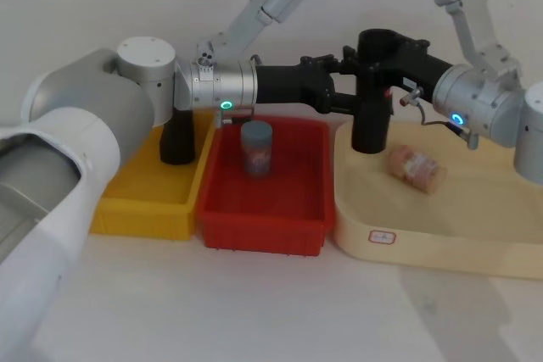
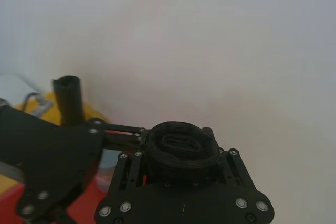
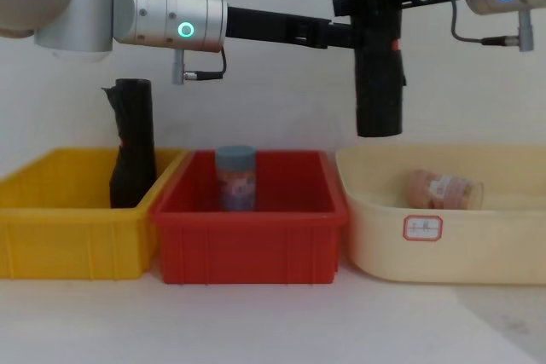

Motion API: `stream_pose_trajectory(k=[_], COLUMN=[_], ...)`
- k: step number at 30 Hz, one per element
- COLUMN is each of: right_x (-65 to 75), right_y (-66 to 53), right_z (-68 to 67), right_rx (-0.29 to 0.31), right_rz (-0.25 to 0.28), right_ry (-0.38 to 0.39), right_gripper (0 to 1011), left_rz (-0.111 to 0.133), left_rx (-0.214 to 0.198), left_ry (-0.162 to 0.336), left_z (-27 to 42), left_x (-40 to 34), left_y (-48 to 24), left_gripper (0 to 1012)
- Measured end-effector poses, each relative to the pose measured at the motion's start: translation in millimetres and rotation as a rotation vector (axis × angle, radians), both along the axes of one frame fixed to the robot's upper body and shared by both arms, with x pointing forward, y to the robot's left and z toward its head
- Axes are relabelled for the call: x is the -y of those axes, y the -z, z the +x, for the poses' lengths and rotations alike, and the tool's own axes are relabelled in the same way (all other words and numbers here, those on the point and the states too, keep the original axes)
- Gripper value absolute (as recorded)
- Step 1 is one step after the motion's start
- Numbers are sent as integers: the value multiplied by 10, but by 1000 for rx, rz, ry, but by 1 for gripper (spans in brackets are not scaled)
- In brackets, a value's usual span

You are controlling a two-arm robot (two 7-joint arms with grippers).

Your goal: Pick up the garbage bag with the one hand and transfer it to the other hand.

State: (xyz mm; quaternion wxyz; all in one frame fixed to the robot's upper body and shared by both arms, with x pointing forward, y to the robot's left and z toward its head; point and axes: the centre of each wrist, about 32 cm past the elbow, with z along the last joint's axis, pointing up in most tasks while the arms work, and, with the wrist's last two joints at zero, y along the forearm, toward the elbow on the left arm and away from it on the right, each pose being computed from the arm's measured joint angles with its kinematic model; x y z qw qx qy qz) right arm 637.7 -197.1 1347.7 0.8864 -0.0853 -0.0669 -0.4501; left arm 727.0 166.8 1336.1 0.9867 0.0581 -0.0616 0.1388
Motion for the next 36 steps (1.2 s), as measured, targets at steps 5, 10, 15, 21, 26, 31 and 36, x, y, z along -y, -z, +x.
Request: stream_pose_trajectory(k=[5,10,15,21,26,31,36], right_x=[11,30,54,96,135,165,207], right_y=[-8,-4,-2,15,24,41,55], right_z=[-35,-65,-91,-121,-139,-149,-152], right_rx=[-2,-5,-11,-22,-32,-43,-54], right_rz=[-20,-31,-40,-46,-49,-51,-53], right_ry=[74,139,207,302,387,459,546], right_gripper=[560,560,559,659,782,901,1000], left_rz=[0,0,0,0,0,0,0], left_rx=[0,0,0,0,0,0,0], left_ry=[0,-1,-1,-1,-1,-1,-1], left_z=[0,0,0,0,0,0,0], left_x=[0,0,0,0,0,-1,0], left_y=[0,0,0,0,0,0,0], left_gripper=[1001,1001,1001,1001,1001,1001,1001])
